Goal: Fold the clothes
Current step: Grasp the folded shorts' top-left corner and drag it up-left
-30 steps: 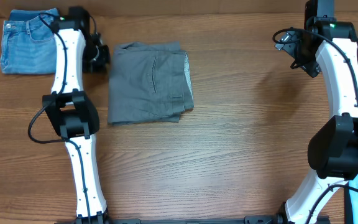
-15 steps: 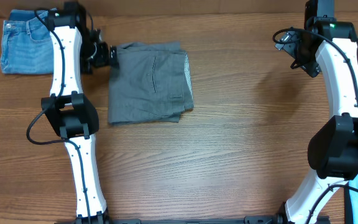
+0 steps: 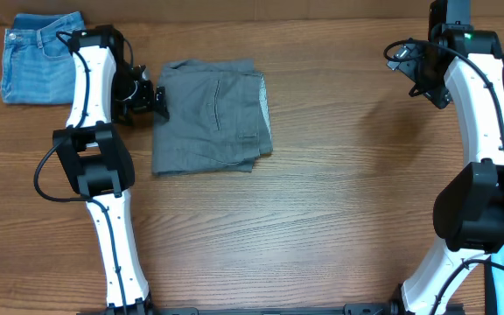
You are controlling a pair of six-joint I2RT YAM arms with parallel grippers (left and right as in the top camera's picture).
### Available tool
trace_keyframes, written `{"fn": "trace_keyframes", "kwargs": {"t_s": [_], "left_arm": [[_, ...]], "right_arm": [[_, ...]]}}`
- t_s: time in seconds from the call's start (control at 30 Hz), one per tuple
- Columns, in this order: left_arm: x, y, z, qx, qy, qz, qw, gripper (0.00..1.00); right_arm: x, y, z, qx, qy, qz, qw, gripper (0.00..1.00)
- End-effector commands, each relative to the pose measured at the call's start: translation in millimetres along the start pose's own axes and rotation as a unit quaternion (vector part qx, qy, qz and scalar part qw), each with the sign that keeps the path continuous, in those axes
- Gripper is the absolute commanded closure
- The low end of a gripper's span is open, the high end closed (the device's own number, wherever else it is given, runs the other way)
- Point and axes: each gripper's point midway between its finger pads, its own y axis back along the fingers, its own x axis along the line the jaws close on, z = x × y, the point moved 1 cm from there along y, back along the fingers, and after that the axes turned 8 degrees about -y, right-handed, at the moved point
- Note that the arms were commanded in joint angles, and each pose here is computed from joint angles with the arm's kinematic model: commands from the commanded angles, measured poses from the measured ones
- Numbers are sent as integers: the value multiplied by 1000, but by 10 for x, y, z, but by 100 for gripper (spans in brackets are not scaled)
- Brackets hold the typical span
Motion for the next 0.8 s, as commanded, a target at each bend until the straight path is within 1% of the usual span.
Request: {"fn": "trace_keyframes", "kwargs": {"t_s": [0.0, 0.07, 0.17, 0.27, 0.4, 0.43, 0.47, 0.53, 0.6, 0.63, 0.67, 0.77], "left_arm": [[-124, -321, -108, 33, -15, -77, 996, 11], [-201, -373, -127, 38, -16, -93, 995, 16], [-312, -464, -147, 45, -19, -109, 993, 17], [-402, -571, -171, 54, -28, -109, 992, 18], [-511, -693, -191, 63, -36, -107, 992, 26], [-534, -711, -188, 63, -37, -106, 992, 30], [-554, -726, -179, 62, -38, -105, 992, 38], [-573, -738, -152, 57, -42, -103, 992, 58], [-571, -744, -120, 51, -43, -102, 993, 71], [-567, -745, -109, 49, -42, -101, 993, 75], [-561, -747, -103, 48, -38, -99, 993, 76], [-523, -725, -77, 43, -29, -91, 994, 93]], "right_arm": [[43, 122, 72, -13, -5, 13, 1000, 0], [44, 122, 71, -13, -4, 13, 1000, 0], [43, 122, 72, -13, -5, 13, 1000, 0], [43, 122, 72, -13, -5, 13, 1000, 0], [43, 122, 72, -13, -5, 13, 1000, 0], [43, 122, 72, -13, -5, 13, 1000, 0], [43, 122, 72, -13, -5, 13, 1000, 0], [43, 122, 72, -13, -5, 13, 1000, 0], [44, 122, 71, -13, -4, 13, 1000, 0], [43, 122, 72, -13, -5, 13, 1000, 0], [43, 122, 72, -13, -5, 13, 1000, 0], [44, 122, 72, -13, -5, 13, 1000, 0]]}}
